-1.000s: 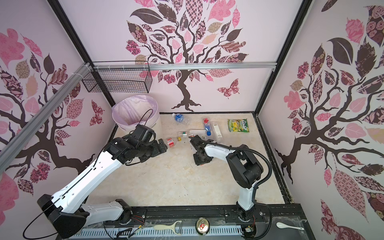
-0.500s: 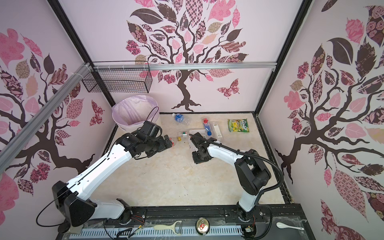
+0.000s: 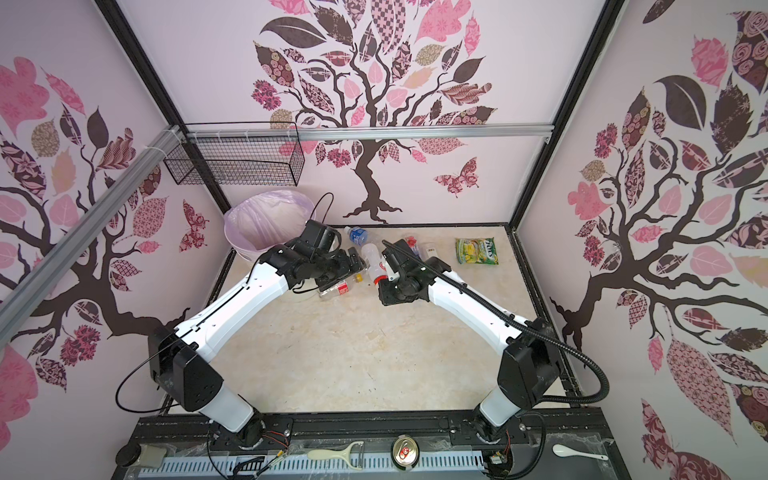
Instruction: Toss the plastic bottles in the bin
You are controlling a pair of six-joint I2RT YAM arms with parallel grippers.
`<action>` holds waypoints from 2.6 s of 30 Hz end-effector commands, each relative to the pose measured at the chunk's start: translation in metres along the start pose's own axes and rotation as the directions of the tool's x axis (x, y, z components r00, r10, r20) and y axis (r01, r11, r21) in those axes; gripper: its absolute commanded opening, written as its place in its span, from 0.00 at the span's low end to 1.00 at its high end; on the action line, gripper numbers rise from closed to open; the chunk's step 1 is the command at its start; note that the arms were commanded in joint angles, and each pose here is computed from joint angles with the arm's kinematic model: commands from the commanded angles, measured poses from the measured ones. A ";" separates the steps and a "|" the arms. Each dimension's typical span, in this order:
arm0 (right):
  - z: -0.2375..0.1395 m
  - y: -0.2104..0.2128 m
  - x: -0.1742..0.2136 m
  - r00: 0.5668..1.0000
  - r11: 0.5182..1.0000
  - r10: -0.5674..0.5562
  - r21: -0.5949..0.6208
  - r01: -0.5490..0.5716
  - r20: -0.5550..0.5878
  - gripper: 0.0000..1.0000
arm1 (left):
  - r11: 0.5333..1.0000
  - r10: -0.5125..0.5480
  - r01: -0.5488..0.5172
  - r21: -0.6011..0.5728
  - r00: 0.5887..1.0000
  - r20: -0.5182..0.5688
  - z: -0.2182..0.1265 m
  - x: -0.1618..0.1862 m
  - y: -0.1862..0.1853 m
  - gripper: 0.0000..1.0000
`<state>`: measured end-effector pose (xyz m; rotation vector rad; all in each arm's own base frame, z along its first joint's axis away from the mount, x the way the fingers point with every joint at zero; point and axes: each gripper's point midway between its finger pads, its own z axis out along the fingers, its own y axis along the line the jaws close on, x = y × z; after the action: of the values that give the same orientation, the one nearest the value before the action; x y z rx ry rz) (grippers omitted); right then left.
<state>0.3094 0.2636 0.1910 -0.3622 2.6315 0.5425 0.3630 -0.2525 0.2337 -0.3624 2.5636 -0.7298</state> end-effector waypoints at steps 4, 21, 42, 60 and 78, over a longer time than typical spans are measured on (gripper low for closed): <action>-0.045 0.025 -0.008 0.999 0.995 -0.021 -0.095 0.024 0.037 0.35 | 0.991 -0.039 0.031 0.129 0.997 0.064 0.000 -0.027 -0.039 0.98; -0.072 0.057 -0.011 0.992 0.966 -0.088 -0.236 0.108 0.090 0.35 | 0.987 -0.042 0.028 0.158 0.995 0.090 0.026 -0.044 -0.055 0.98; -0.072 0.054 -0.016 0.990 0.970 -0.079 -0.219 0.103 0.117 0.71 | 0.985 0.053 -0.075 0.154 0.988 0.143 0.008 -0.054 -0.056 0.56; -0.092 0.037 -0.027 0.970 0.988 -0.056 -0.130 0.089 0.235 1.00 | 0.969 0.197 -0.238 0.063 0.902 0.383 -0.069 -0.112 -0.072 0.49; -0.101 0.036 -0.034 0.961 0.990 -0.025 -0.127 0.062 0.276 1.00 | 0.939 0.340 -0.152 -0.309 0.272 0.900 -0.339 -0.234 -0.046 0.51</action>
<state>0.2983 0.2620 0.2781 -0.3714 2.3811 0.6697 0.4275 -0.1013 0.5451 -0.2388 1.5875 -0.1935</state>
